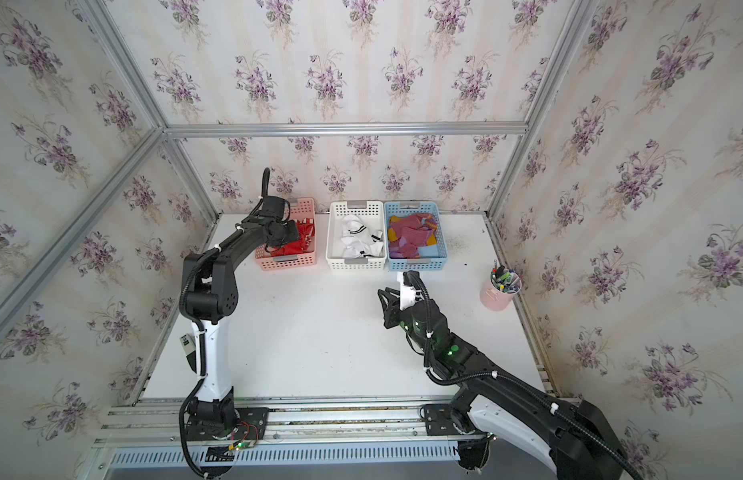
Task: Sort the socks into the basket by color
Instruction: Place the sock in the bin, then reset both arms
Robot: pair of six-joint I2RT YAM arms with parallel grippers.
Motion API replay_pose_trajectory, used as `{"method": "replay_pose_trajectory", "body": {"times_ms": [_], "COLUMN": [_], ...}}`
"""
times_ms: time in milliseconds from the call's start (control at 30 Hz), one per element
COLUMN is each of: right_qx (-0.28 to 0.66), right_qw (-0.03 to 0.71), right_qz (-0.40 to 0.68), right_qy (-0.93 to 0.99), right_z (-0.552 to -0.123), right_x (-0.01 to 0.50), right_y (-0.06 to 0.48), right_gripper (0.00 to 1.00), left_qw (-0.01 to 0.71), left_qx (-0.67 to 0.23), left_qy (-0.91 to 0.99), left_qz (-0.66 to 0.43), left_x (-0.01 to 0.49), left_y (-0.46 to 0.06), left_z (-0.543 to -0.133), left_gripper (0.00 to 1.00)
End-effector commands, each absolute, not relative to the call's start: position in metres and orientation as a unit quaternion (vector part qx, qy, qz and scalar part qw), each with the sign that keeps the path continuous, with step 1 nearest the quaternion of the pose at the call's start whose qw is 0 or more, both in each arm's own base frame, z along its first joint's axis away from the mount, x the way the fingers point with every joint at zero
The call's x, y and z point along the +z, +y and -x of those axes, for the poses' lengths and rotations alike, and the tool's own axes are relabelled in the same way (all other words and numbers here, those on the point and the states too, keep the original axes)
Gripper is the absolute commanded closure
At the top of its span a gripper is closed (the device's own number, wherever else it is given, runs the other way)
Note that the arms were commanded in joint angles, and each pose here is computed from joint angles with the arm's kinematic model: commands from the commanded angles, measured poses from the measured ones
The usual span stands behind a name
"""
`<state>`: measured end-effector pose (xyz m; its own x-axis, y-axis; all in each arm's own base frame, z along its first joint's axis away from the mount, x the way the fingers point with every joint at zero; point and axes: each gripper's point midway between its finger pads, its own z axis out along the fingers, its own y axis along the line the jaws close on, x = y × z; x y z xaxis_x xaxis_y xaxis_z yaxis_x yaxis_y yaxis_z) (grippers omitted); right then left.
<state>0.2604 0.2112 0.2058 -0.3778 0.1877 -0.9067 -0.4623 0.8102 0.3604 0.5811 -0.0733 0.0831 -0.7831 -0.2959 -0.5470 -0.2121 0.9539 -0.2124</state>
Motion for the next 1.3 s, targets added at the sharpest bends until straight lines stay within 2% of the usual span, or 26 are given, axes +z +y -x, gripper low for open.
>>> {"method": "replay_pose_trajectory", "body": {"times_ms": [0,233,400,633,900,1000,1100,1267], "right_qx": [0.295,0.297,0.296,0.299,0.297,0.298,0.293,0.275], "right_qw": [0.557,0.556,0.555,0.554,0.544,0.541,0.540,0.544], "right_qz": [0.081,0.081,0.082,0.082,0.087,0.088,0.088,0.088], "right_qy": [0.772,0.772,0.773,0.772,0.780,0.782,0.784,0.787], "right_z": [-0.262,-0.262,-0.262,-0.262,-0.263,-0.263,-0.263,-0.264], "right_x": [0.210,0.210,0.209,0.209,0.201,0.199,0.202,0.213], "right_y": [0.209,0.210,0.211,0.212,0.215,0.216,0.215,0.210], "right_gripper": [0.75,0.75,0.75,0.74,0.73,0.73,0.70,0.49], "left_qw": [0.278,0.257,0.264,0.300,0.348,0.365,0.378,0.413], "left_qx": [-0.046,-0.027,-0.025,-0.036,-0.041,-0.041,-0.032,-0.021], "left_qy": [0.950,0.958,0.956,0.946,0.930,0.925,0.921,0.908], "left_qz": [0.131,0.125,0.122,0.115,0.106,0.101,0.087,0.065], "left_x": [0.073,0.055,0.061,0.102,0.159,0.176,0.192,0.214], "left_y": [-0.068,-0.065,-0.063,-0.066,-0.070,-0.073,-0.080,-0.093], "left_z": [-0.576,-0.577,-0.579,-0.581,-0.571,-0.562,-0.548,-0.516], "left_gripper": [0.52,0.52,0.52,0.46,0.46,0.41,0.40,0.33]}}
